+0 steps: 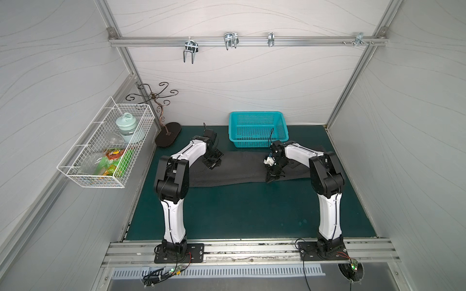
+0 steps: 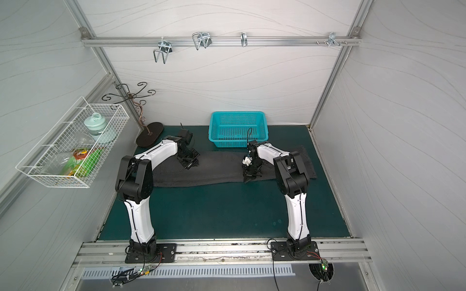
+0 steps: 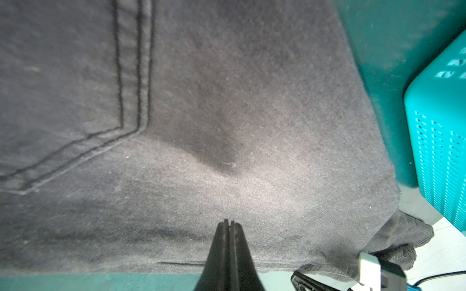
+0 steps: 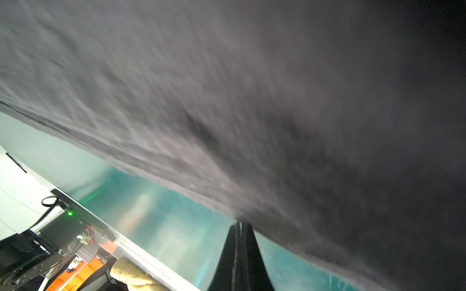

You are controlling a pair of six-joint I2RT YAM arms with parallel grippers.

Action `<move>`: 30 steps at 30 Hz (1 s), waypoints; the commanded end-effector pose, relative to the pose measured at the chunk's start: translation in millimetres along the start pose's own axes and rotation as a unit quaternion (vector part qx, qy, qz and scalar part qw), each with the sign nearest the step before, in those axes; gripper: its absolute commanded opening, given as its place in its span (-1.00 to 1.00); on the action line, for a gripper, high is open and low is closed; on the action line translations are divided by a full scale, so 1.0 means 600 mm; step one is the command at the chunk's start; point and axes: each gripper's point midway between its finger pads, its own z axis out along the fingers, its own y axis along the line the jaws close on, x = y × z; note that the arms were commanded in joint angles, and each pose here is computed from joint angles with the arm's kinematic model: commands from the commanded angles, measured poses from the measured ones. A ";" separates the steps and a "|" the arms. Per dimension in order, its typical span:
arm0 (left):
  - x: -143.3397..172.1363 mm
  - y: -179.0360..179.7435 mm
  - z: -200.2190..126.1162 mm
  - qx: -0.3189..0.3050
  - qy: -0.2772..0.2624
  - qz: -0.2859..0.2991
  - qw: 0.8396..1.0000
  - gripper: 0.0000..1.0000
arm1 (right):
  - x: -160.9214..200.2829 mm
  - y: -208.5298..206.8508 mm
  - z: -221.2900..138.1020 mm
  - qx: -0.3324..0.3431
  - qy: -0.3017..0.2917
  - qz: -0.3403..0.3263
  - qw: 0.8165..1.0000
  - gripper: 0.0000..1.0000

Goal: Roll up the long pants
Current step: Fold the long pant at the center of the board.

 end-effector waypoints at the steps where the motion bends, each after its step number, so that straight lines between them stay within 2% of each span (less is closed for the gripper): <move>1: -0.008 -0.015 -0.021 0.010 -0.013 0.008 1.000 -1.00 | 0.001 0.015 -0.035 0.012 -0.018 -0.013 1.000 -1.00; 6: -0.006 -0.013 -0.021 0.007 -0.011 0.011 1.000 -1.00 | -0.045 0.026 -0.056 0.021 -0.040 -0.024 0.999 -1.00; 14: -0.002 -0.004 -0.019 -0.001 -0.006 0.015 1.000 -1.00 | -0.100 0.000 -0.043 0.077 -0.072 -0.035 0.994 -1.00; 18: -0.002 0.000 -0.018 -0.002 -0.007 0.014 1.000 -1.00 | -0.109 -0.021 -0.028 0.123 -0.087 -0.056 0.987 -1.00; 23: -0.001 0.003 -0.012 -0.004 -0.004 0.014 1.000 -1.00 | -0.107 -0.031 -0.017 0.134 -0.090 -0.054 0.985 -1.00; 30: 0.000 0.006 -0.004 -0.004 0.000 0.011 1.000 -1.00 | -0.117 -0.025 -0.051 0.155 -0.119 -0.065 0.979 -1.00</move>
